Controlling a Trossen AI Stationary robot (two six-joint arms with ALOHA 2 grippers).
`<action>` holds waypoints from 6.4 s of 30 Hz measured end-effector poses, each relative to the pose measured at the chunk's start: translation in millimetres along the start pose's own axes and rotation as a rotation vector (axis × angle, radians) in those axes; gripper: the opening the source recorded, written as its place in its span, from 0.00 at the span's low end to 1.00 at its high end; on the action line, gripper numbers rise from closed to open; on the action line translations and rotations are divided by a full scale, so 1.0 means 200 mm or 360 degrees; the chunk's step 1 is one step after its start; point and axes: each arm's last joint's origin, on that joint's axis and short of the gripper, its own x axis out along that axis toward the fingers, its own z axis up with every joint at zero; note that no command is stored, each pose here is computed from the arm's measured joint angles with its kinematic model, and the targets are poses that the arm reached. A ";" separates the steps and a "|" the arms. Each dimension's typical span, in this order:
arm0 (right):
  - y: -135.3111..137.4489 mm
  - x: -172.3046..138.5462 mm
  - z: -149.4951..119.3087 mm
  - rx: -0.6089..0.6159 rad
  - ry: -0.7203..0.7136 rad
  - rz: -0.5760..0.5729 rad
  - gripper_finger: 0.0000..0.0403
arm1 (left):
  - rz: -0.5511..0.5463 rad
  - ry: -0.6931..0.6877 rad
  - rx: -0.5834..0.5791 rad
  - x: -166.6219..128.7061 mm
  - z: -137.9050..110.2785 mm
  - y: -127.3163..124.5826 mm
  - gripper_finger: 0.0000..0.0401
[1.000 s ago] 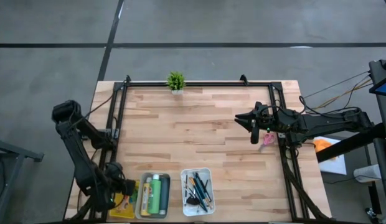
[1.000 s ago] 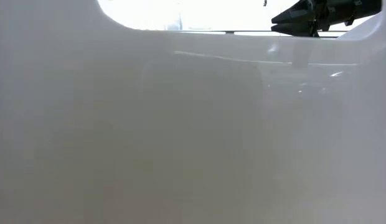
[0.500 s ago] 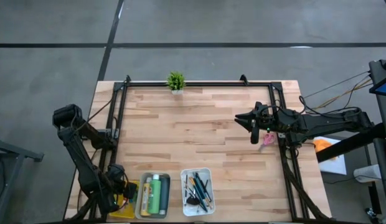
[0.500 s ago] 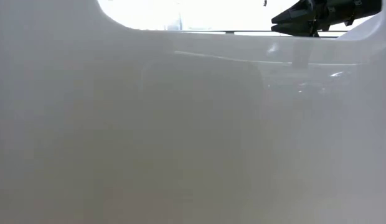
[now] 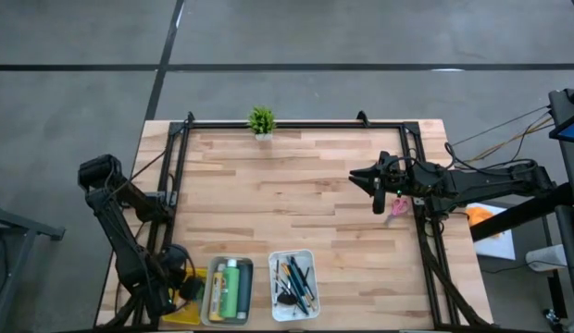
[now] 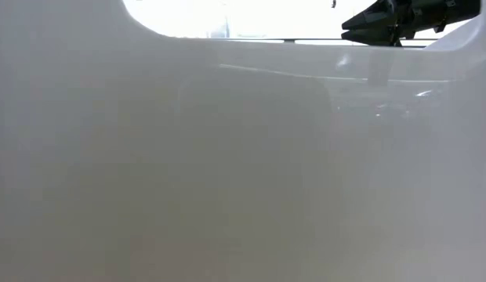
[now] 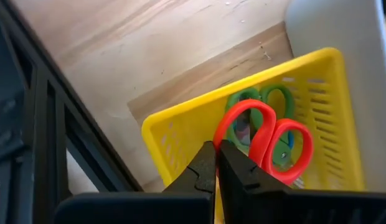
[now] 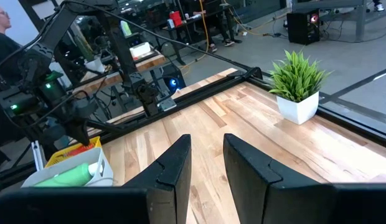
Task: Pick & Place Paint Supplies
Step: Put the red scissors into the yellow bin, then put the pink scissors into the yellow bin
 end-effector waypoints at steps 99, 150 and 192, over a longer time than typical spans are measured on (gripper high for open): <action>0.00 0.00 0.00 0.0000 0.0000 0.0000 0.23 | -0.1033 -0.0865 -0.0453 -0.28 1.37 -0.24 0.21; -0.04 -0.02 -0.11 0.1415 0.0922 -0.0863 0.23 | -0.1024 -0.0861 -0.0450 -0.28 1.37 -0.24 0.21; -0.18 0.12 -0.33 0.1253 0.1600 -0.2136 0.23 | -0.1021 -0.0861 -0.0448 -0.28 1.37 -0.24 0.21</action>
